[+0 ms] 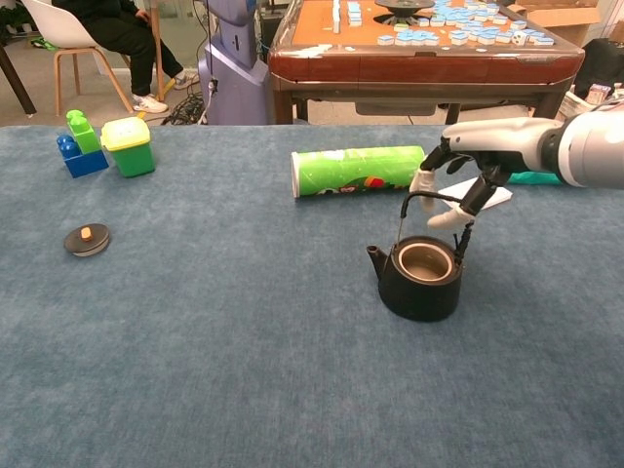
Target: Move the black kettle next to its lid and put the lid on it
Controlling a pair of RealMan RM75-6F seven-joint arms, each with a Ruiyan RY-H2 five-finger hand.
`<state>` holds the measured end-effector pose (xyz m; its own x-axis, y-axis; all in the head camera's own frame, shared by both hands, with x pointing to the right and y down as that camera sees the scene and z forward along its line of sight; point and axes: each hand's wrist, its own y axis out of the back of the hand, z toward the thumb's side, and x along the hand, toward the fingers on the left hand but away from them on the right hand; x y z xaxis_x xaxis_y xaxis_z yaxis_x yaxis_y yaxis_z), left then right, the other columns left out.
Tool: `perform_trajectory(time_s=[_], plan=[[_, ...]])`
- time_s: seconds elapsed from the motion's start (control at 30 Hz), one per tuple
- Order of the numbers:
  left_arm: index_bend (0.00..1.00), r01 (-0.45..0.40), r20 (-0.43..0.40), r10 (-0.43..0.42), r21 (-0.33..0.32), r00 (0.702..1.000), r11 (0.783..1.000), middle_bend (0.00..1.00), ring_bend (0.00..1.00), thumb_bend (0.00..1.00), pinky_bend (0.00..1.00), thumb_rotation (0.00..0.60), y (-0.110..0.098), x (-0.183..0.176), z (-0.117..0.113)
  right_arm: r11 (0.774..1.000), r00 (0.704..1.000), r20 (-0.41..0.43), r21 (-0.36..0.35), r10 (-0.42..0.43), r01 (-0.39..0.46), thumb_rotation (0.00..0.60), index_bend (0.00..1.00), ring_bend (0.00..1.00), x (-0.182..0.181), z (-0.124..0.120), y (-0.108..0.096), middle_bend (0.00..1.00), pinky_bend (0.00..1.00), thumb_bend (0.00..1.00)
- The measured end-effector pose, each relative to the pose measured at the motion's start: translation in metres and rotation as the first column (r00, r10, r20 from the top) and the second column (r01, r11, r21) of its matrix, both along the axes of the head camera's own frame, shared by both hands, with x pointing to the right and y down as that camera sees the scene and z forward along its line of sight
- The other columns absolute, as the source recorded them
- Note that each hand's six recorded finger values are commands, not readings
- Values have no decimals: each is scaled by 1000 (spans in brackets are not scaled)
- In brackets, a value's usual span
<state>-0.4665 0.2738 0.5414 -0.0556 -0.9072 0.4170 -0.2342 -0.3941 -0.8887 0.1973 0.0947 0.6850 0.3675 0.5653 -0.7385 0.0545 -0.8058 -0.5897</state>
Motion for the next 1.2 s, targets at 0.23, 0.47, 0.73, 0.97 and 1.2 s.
perform_trajectory(time_s=[0.23,0.47,0.73,0.97,1.2], plan=[[123,4,-4,-4,-2,1000,1000,0,0,288,0,600,1,0,0,999,1000,-10,38,-13,14,600,629,13,-6,-1,5,289,105,444],[123,7,-8,-7,-2,1000,1000,0,0,288,0,600,2,-1,-1,999,1000,-2,47,-17,17,600,707,35,-12,-2,11,330,106,558],[124,13,-14,-13,2,1000,1000,0,0,288,0,600,3,-2,-2,998,998,58,55,11,-15,600,774,63,-19,-12,8,369,106,586],[123,12,-14,-12,5,1000,1000,0,0,288,0,600,3,-1,-4,998,993,117,52,28,-34,600,786,68,-29,-22,2,376,106,586],[123,5,-6,-4,7,1000,1000,0,0,287,0,600,3,0,-6,997,986,165,76,-8,-4,600,786,68,-58,-29,-7,376,106,587]])
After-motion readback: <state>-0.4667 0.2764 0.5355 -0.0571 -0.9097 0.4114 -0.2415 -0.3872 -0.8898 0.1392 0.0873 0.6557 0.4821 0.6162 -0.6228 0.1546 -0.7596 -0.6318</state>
